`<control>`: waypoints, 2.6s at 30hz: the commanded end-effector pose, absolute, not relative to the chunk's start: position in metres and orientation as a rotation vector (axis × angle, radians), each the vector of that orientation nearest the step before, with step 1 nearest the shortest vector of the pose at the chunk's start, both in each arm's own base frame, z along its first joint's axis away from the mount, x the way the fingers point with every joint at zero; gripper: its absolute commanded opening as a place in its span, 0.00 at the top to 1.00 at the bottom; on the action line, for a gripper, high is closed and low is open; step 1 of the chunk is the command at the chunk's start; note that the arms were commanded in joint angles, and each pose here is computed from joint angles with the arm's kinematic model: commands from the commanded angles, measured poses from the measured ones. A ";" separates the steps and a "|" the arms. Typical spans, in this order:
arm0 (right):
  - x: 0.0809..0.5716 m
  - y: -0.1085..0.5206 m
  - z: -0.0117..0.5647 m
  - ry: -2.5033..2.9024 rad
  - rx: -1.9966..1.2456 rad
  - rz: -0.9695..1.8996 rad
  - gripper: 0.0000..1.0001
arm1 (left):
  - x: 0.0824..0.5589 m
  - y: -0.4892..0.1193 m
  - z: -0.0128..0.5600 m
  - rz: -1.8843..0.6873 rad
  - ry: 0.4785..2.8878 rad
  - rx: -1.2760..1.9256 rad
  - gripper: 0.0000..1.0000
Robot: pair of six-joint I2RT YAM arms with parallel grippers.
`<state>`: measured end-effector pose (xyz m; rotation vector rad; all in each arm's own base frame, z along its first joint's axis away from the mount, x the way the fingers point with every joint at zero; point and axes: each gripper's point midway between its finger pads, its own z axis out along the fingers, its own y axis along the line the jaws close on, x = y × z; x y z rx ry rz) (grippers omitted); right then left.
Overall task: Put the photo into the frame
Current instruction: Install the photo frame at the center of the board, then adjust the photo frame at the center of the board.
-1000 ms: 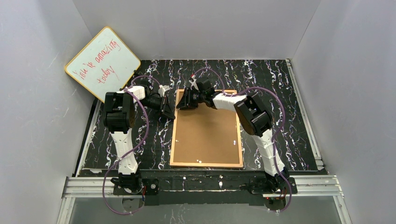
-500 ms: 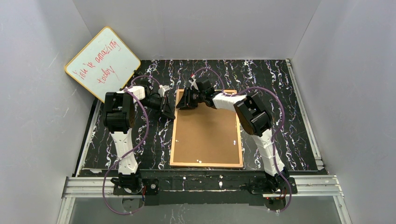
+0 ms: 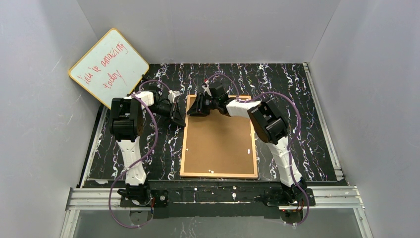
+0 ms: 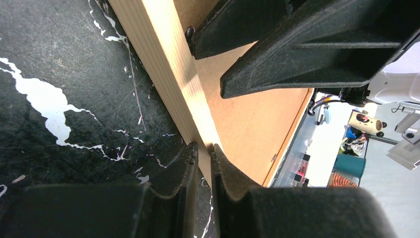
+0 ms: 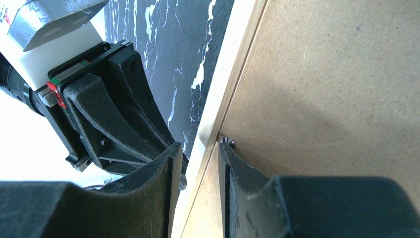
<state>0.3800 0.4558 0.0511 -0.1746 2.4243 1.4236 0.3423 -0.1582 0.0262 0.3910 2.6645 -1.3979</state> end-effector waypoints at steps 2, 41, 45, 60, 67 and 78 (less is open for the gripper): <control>0.374 0.468 0.044 2.386 -0.162 1.422 0.58 | 0.319 -0.151 -0.013 -1.232 2.809 0.518 0.93; 0.384 0.465 0.046 2.410 -0.044 1.364 0.53 | 0.315 -0.147 -0.007 -1.214 2.811 0.564 0.94; 0.383 0.465 0.046 2.410 -0.045 1.373 0.54 | 0.315 -0.146 -0.006 -1.213 2.805 0.572 0.94; 0.389 0.357 0.151 2.309 0.101 1.275 0.21 | 0.301 -0.121 0.027 -1.081 2.803 0.867 0.87; 0.403 0.174 0.128 2.327 0.546 0.768 0.11 | 0.262 -0.111 0.017 -0.994 2.821 0.986 0.86; 0.405 0.111 0.069 2.390 0.783 0.714 0.11 | 0.234 -0.126 0.009 -0.870 2.787 1.172 0.85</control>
